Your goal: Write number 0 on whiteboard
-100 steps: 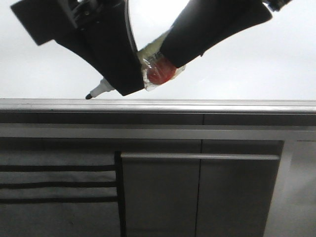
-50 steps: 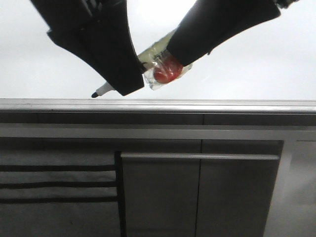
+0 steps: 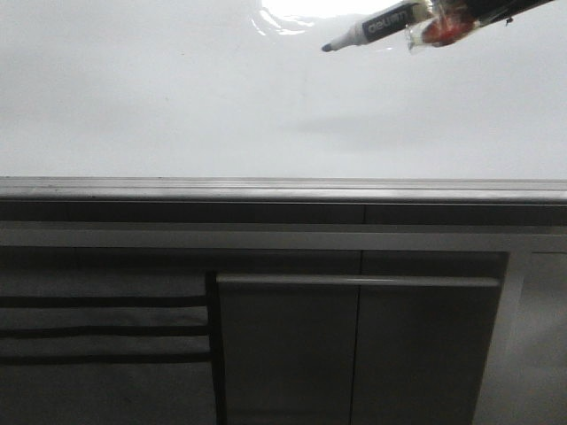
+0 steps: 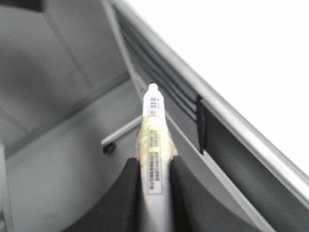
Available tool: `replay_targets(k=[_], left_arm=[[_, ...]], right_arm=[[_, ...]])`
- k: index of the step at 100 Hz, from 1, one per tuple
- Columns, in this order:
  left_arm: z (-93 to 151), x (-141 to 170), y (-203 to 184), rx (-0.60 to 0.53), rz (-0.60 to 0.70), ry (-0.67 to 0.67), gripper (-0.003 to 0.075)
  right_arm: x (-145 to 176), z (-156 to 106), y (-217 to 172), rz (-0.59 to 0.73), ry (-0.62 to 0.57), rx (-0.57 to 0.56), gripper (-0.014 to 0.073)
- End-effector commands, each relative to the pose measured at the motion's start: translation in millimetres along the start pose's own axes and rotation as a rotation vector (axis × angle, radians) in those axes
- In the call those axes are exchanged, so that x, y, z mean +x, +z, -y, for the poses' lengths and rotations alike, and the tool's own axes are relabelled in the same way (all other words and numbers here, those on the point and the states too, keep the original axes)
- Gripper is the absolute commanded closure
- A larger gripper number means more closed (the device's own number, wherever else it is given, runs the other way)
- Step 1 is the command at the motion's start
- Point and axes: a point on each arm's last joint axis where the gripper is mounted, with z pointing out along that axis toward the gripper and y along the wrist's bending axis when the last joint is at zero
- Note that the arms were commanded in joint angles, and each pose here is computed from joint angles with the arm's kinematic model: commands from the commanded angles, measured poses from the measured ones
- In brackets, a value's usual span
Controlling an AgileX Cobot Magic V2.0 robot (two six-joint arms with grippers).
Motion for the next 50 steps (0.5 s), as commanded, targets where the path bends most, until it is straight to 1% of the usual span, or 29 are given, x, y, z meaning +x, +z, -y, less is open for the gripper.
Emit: replay_targets(k=[1,11,20,32,38,46,50], left_arm=[[-6,2,-25,-0.111,0.193,-0.106,0.0312],[-8,18,-34,-0.192,0.278,-0.158,0.0312],[-8,31,-34,-0.238,0.306,-0.166,0.0312],[-8,39,-30,-0.25,0.295,-0.175,0.0312],[-8,40,-27,-0.247,0.286,-0.18,0.0312],[-9,41,-25,-0.247,0.279,-0.184,0.0312],[-10,41,-23,-0.248,0.274,-0.185,0.0312]], right_arm=[[-7,0,-8,0.114,0.067,0.049,0.0581],[-1,7,-5,0.131,0.102,0.115,0.0581],[-1,14,-3,0.137,0.113,0.157,0.0581],[0,16,2,0.133,0.142,0.121,0.0581],[-1,20,5,0.161,0.178,0.137,0.0581],[-4,27,11,0.159,0.22,0.154,0.0581],[-8,28,12,0.15,0.222,0.155,0.0581]])
